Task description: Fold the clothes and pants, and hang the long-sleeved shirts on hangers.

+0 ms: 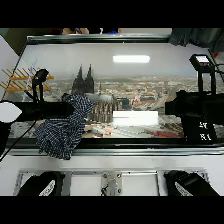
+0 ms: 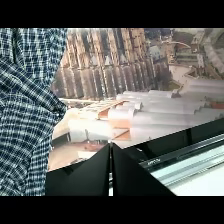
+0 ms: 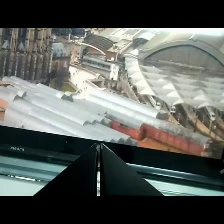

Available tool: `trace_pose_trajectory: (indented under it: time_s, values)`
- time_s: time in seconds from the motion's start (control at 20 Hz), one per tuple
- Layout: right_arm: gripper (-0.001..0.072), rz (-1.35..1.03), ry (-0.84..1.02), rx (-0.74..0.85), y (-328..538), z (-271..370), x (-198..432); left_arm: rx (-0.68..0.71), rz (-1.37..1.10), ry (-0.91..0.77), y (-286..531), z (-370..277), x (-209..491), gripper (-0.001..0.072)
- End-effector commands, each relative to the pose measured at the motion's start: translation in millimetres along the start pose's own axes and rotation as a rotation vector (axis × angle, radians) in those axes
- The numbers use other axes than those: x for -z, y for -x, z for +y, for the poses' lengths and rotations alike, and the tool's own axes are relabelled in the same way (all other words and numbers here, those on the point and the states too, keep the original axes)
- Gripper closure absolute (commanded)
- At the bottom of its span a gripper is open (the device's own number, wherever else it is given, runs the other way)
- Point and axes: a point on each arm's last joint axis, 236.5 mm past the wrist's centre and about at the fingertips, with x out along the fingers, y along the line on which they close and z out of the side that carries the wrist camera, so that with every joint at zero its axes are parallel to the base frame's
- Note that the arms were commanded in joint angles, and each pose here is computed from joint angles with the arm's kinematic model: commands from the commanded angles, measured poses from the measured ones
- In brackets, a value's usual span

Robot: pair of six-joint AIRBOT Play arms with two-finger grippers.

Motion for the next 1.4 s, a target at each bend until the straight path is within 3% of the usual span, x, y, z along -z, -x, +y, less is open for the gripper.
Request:
trace_pose_trajectory:
  time_s: [0.0,0.05,0.1,0.5,0.65,0.75,1.0,1.15,1.2,1.35]
  values:
    - [0.0689,0.000,0.000,0.000,0,0,0,-0.008,-0.091,-0.017,1,2,-21,0.0615]
    - [0.0689,0.000,-0.001,0.000,0,0,0,-0.025,-0.139,-0.072,2,5,-33,0.0155]
    - [0.0689,-0.001,-0.001,0.000,0,0,0,-0.063,-0.168,-0.092,2,14,-42,0.0007]
    - [0.0689,-0.001,-0.001,-0.001,0,0,0,-0.437,0.139,-0.220,-107,118,-24,0.0020]
    - [0.0689,-0.001,-0.001,0.000,0,0,0,-0.476,0.182,-0.083,-138,149,-11,0.0020]
    - [0.0689,0.000,0.000,0.000,0,0,0,-0.431,0.203,0.006,-156,151,-1,0.0020]
    - [0.0689,-0.001,0.000,-0.001,0,0,0,-0.410,0.267,0.033,-182,150,19,0.0024]
    - [0.0689,-0.001,-0.001,-0.001,0,0,0,-0.404,0.237,0.032,-175,145,10,0.0642]
    - [0.0689,-0.001,-0.001,0.000,0,0,0,-0.397,0.203,0.025,-166,139,-1,0.0688]
    - [0.0689,-0.001,0.000,0.000,0,0,0,-0.307,-0.016,-0.037,-111,79,-77,0.0689]
